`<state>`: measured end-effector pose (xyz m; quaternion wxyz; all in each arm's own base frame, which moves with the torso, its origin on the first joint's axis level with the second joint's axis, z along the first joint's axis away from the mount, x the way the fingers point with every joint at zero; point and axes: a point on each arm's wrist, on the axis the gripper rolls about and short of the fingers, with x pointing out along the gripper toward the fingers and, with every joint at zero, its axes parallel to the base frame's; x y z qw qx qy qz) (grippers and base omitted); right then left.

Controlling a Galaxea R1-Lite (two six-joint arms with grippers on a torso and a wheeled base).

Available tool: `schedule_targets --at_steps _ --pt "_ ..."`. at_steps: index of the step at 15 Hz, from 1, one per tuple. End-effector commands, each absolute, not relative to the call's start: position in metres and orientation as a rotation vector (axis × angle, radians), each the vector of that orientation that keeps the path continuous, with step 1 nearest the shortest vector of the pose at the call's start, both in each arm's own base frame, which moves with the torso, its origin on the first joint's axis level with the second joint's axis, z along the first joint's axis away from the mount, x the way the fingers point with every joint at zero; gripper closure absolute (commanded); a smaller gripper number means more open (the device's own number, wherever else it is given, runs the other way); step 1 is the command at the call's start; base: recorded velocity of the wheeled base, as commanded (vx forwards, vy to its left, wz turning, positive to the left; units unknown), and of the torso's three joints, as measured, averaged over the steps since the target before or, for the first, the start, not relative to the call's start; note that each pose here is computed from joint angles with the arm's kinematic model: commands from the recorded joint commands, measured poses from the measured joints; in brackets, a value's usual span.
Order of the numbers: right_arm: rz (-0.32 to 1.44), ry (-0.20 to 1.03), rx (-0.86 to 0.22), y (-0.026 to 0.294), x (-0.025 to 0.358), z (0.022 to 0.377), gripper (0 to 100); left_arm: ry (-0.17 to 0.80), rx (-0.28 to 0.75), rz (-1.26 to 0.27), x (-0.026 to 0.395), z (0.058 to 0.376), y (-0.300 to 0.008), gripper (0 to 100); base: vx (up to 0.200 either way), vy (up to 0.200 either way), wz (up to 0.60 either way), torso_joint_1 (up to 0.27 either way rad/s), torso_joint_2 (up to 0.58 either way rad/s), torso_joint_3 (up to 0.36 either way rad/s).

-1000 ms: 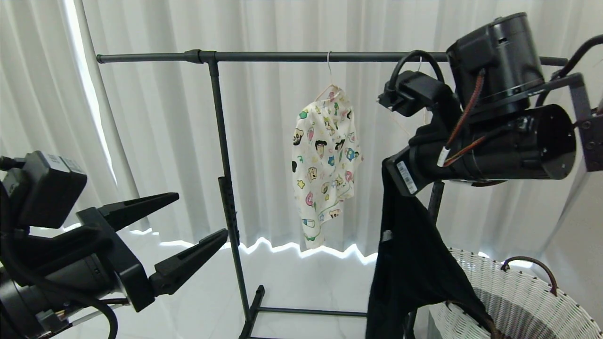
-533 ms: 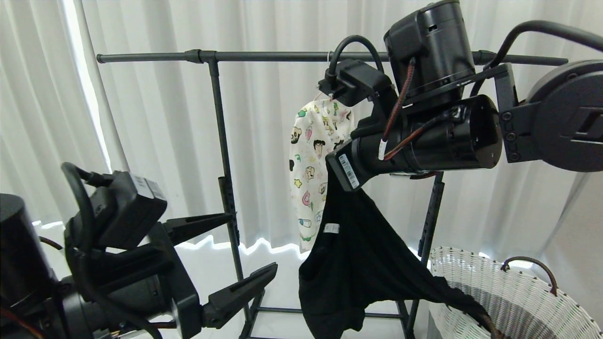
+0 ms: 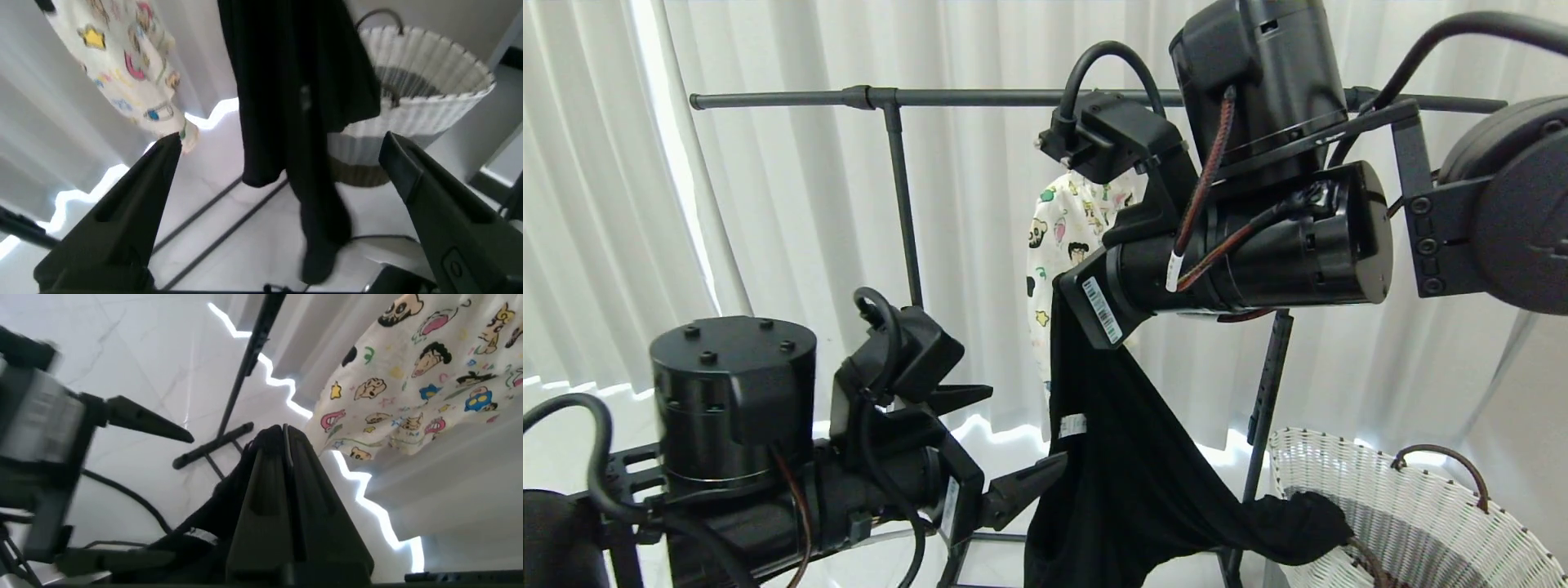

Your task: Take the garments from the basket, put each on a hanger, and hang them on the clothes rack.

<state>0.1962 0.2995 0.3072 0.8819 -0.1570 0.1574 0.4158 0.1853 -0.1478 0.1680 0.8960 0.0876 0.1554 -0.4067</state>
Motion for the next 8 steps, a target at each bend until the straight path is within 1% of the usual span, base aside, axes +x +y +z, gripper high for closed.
schedule_targets --at_steps 1,4,5,8 --pt "0.874 0.315 -0.321 0.297 0.191 0.313 100 0.411 0.208 -0.813 0.197 0.146 -0.154 0 0.000 0.000 0.00 0.000 0.00 0.000" --pt "0.876 0.309 -0.318 0.296 0.190 0.314 100 0.479 0.248 -0.750 0.196 0.128 -0.151 0 0.000 0.000 0.00 0.000 0.00 0.000" --pt "0.876 0.308 -0.317 0.295 0.189 0.315 100 0.511 0.267 -0.721 0.192 0.120 -0.148 0 0.000 0.000 0.00 0.000 0.00 0.000" --pt "0.867 0.314 -0.303 0.293 0.190 0.316 100 0.562 0.304 -0.653 0.181 0.107 -0.137 0 0.000 0.000 0.00 0.000 0.00 0.000"
